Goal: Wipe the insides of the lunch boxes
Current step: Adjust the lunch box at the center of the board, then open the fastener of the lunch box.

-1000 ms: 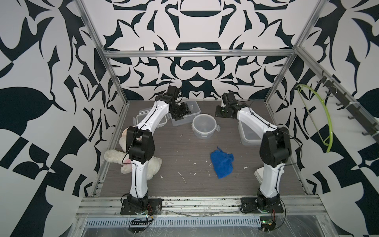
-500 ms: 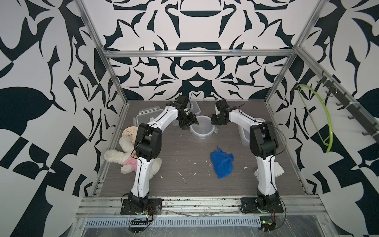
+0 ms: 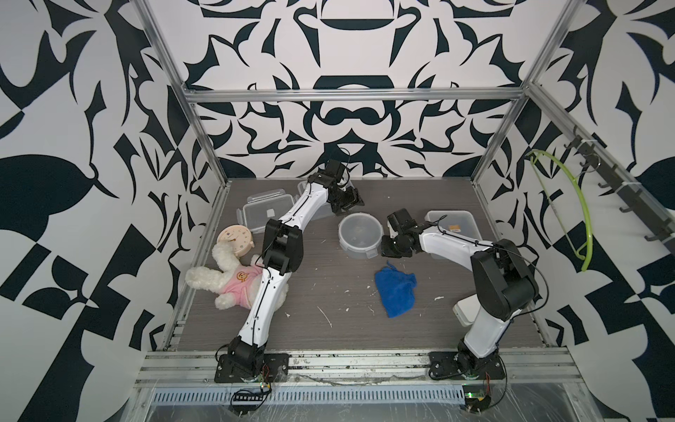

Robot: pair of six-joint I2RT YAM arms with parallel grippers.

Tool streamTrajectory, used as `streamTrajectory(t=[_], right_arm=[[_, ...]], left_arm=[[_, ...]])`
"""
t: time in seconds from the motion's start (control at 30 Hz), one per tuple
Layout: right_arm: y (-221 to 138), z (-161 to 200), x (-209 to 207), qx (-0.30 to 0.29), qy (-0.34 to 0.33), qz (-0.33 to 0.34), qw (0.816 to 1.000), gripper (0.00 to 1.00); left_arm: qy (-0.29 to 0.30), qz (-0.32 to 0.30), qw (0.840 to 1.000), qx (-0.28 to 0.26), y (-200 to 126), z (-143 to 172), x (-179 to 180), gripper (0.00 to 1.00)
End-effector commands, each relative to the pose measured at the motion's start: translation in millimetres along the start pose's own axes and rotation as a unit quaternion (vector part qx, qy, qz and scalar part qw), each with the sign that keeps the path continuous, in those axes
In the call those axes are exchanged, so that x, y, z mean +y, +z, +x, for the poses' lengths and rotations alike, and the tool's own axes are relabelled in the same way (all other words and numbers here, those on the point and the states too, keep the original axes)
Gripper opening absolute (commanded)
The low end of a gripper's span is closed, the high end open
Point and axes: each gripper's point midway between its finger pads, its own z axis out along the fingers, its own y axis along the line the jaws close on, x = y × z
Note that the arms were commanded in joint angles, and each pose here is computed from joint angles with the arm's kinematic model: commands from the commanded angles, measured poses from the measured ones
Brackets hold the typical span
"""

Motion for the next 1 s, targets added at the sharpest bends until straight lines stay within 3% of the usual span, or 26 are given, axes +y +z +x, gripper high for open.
streamTrajectory(t=[0.0, 0.07, 0.2, 0.33, 0.53, 0.8, 0.97], right_arm=[[-35.2, -32.3, -10.3, -0.081, 0.017, -0.012, 0.997, 0.00], [-45.5, -44.1, -16.0, -0.104, 0.037, -0.059, 0.992, 0.03], [-61.4, -72.5, -4.0, -0.150, 0.056, -0.181, 0.970, 0.42], [-62.3, -93.7, 24.5, -0.160, 0.041, -0.261, 0.951, 0.57], [-36.5, -109.4, 45.3, -0.150, 0.089, -0.362, 0.916, 0.60], [-5.3, -106.6, 51.1, -0.133, 0.159, -0.446, 0.871, 0.58], [-8.6, -102.7, 52.8, -0.138, 0.179, -0.490, 0.842, 0.52]], left_arm=[[0.014, 0.028, 1.000, 0.003, -19.2, 2.5, -23.7, 0.72], [0.026, 0.027, 0.999, 0.002, -36.1, 8.1, -30.0, 0.72], [0.038, 0.026, 0.999, 0.008, -67.0, 30.0, -36.9, 0.73], [0.043, 0.013, 0.998, 0.038, -76.3, 66.6, -34.1, 0.72], [0.013, -0.034, 0.993, 0.110, -47.3, 121.9, 2.7, 0.71], [-0.007, -0.087, 0.986, 0.139, -18.2, 137.9, 48.1, 0.70], [-0.020, -0.099, 0.983, 0.155, -2.1, 142.7, 63.4, 0.68]])
